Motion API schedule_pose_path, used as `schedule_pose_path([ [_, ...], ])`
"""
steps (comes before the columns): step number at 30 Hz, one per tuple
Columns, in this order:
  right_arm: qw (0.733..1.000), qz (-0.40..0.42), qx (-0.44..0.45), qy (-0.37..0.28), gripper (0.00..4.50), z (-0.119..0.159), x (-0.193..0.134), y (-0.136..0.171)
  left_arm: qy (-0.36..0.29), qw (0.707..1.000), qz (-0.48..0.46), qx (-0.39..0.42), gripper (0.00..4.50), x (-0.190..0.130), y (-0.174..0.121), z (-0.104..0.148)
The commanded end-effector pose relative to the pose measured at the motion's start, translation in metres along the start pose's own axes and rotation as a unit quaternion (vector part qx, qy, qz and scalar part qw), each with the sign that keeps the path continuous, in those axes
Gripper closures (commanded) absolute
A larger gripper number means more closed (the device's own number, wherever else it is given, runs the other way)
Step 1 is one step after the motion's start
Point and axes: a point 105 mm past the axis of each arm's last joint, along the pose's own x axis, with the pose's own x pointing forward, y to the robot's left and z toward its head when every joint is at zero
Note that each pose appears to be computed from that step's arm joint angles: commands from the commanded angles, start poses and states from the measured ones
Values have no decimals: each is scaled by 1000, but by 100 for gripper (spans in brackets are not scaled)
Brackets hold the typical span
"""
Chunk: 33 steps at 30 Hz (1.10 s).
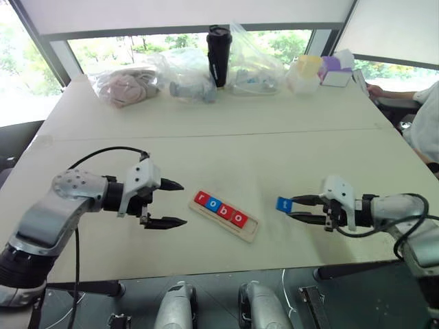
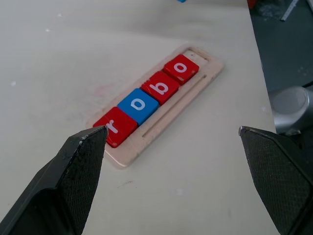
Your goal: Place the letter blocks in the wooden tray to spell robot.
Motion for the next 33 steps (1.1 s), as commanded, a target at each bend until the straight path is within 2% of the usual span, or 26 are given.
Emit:
schedule_pose_path([
  [1,1000,10,28,-11,335,21,6,24,-5,1000,-1,20,0,1,3,7],
  [8,997,-36,59,46,335,22,34,41,-8,1000,-3,20,0,3,4,7],
  [14,990,-64,82,92,335,12,45,40,-12,1000,-1,17,0,6,3,7],
  [33,989,-32,73,123,335,3,50,50,-13,1000,12,11,0,4,1,4],
])
